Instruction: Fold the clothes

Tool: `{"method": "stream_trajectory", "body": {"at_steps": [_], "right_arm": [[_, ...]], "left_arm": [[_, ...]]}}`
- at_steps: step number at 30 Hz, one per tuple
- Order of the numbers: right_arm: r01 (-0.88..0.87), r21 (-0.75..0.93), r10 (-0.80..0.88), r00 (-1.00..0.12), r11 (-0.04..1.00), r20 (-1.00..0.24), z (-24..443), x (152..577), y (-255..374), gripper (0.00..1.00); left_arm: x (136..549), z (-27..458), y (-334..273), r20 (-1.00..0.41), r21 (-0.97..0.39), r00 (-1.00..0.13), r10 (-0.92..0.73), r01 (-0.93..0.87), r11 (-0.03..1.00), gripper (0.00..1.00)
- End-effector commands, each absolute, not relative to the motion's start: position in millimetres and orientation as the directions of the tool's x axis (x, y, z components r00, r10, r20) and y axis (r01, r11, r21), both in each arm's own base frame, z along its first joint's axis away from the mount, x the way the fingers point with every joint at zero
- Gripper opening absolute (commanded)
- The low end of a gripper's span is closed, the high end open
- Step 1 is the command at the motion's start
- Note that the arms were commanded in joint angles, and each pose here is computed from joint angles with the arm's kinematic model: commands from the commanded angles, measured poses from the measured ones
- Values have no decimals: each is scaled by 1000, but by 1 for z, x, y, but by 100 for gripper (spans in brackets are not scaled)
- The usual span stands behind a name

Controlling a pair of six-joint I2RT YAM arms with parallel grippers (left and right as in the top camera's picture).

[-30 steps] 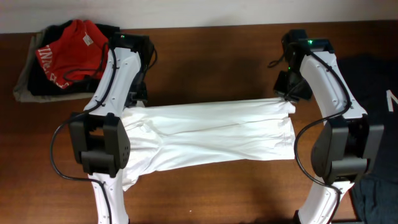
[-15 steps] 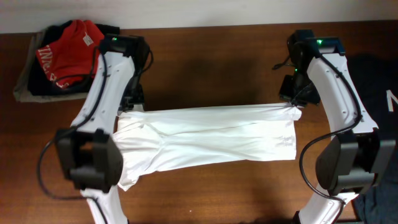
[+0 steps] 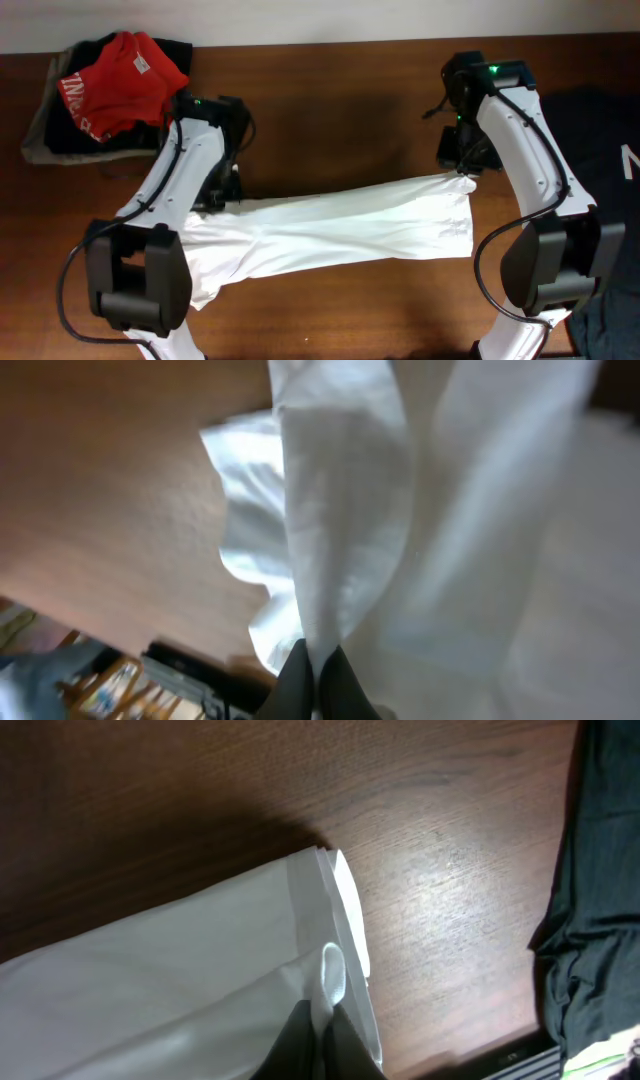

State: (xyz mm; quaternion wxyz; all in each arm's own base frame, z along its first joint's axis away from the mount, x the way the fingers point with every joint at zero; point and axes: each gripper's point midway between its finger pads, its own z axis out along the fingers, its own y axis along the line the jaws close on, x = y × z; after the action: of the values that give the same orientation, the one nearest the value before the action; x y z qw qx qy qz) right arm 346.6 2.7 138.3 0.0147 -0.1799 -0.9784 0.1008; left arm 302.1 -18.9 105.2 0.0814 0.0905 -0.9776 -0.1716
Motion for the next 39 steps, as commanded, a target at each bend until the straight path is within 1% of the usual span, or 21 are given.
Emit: {"method": "stream_trajectory", "body": {"at_steps": [1,8,15,21,25,28,29,30,31,32,33,34,35,36,37,38,39], "right_arm": [[341,-267,349,-937,901,-19,144,338,-7,4],[343,-327,378,-925,880,46,127,316,-13,4],[362,-314,395,-918,877,45,99,313,-9,4],[369,-305,395,-918,878,27,83,316,-8,4],[378,-267,399,-916,886,27,77,319,-2,4],[381,-259,400,-916,888,25,76,320,-1,4],[381,-259,400,-916,888,25,76,320,-1,5],[381,-259,400,-916,888,25,76,320,-1,9],[379,-260,399,-916,888,27,76,320,-1,21],[375,-261,396,-918,889,30,76,319,-1,48],[372,-262,394,-919,890,33,77,318,-1,61],[372,-263,394,-919,890,34,77,318,-1,73],[372,-263,394,-919,890,34,77,318,-1,85],[372,-262,393,-919,891,33,77,318,-1,90],[372,-262,394,-919,890,33,77,318,-1,94],[366,-259,386,-922,894,30,76,320,-1,95],[353,-256,372,-928,900,29,76,321,-1,95]], "left_arm": [[282,90,-10,196,389,-952,-237,-146,910,1],[279,86,-7,184,401,-941,-283,-191,896,1],[281,74,-8,161,398,-939,-303,-219,891,2],[266,59,-7,201,405,-931,-306,-206,891,2],[251,46,-9,246,396,-916,-316,-203,896,6],[249,44,-12,253,384,-914,-318,-207,900,7],[249,44,-12,254,384,-913,-318,-207,900,6],[249,44,-12,253,384,-914,-318,-207,900,7],[249,44,-12,253,383,-914,-318,-207,900,11],[249,44,-12,253,384,-914,-318,-207,900,16],[249,44,-12,254,384,-913,-318,-207,900,19],[249,44,-12,254,384,-913,-318,-207,900,33],[249,44,-12,254,383,-913,-318,-207,900,51],[249,45,-12,256,384,-913,-318,-206,900,75],[248,45,-11,258,385,-912,-318,-205,900,83],[248,45,-11,258,385,-912,-318,-204,900,86],[248,45,-11,258,386,-913,-317,-204,900,86]]}}
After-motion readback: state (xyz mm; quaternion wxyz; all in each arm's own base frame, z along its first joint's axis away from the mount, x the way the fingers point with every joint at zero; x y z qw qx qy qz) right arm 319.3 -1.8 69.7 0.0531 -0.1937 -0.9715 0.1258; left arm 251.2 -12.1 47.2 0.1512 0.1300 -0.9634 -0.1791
